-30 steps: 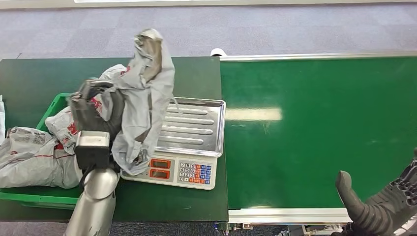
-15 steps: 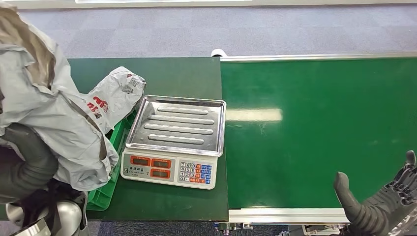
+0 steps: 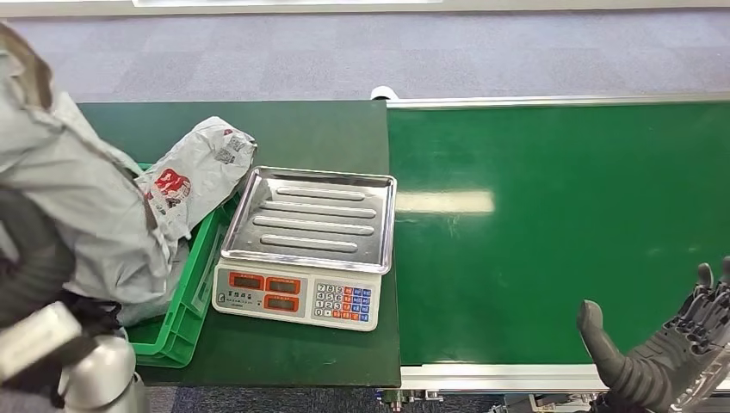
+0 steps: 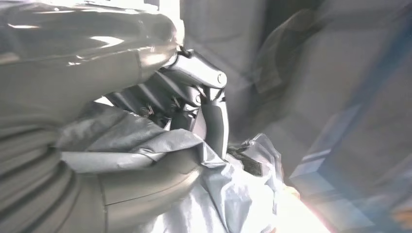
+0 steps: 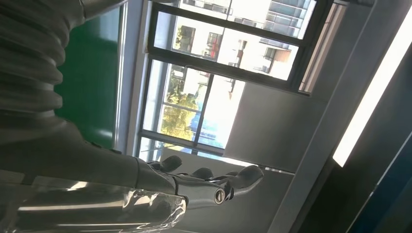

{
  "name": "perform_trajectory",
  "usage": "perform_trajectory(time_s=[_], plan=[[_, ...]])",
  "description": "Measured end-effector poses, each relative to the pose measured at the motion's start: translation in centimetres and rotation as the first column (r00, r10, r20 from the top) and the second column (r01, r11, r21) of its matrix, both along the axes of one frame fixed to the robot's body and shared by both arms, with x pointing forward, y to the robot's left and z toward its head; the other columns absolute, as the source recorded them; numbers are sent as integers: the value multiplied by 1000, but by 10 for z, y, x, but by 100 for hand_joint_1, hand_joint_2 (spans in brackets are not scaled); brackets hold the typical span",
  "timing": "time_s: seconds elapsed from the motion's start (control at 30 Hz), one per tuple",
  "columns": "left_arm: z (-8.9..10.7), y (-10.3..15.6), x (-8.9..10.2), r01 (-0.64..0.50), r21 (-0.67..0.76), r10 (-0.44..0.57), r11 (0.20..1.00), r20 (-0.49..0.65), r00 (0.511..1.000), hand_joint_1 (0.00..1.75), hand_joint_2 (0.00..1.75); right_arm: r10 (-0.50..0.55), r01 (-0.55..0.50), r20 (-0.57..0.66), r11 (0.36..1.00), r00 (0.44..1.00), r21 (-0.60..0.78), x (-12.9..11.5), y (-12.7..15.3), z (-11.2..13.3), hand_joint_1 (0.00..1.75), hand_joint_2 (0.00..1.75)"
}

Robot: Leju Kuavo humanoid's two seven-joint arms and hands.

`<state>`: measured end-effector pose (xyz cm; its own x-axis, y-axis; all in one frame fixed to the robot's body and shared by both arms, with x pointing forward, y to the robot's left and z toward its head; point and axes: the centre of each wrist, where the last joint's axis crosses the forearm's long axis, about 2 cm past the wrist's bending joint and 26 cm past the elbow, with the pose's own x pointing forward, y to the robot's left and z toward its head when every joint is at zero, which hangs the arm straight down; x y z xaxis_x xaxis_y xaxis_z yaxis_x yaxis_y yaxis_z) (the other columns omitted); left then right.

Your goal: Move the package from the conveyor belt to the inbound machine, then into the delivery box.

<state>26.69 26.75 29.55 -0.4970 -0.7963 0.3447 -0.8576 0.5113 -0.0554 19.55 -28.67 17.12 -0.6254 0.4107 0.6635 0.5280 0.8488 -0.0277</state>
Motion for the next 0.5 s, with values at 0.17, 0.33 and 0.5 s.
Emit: perform_trajectory(time_s=[0.17, 0.33, 0.5], plan=[[-26, 47, 57, -179, -15, 170, 984, -251, 953, 175, 175, 35, -35, -25, 999, 999, 3, 6, 4, -2, 0, 175], [-43, 94, 85, -307, -18, 278, 952, -375, 884, 175, 175, 49, -49, -37, 999, 998, 9, 12, 6, -3, 0, 175], [-54, 110, 93, -356, -33, 303, 934, -452, 839, 89, 175, 54, -54, -45, 998, 998, 12, 14, 8, -4, 0, 175]])
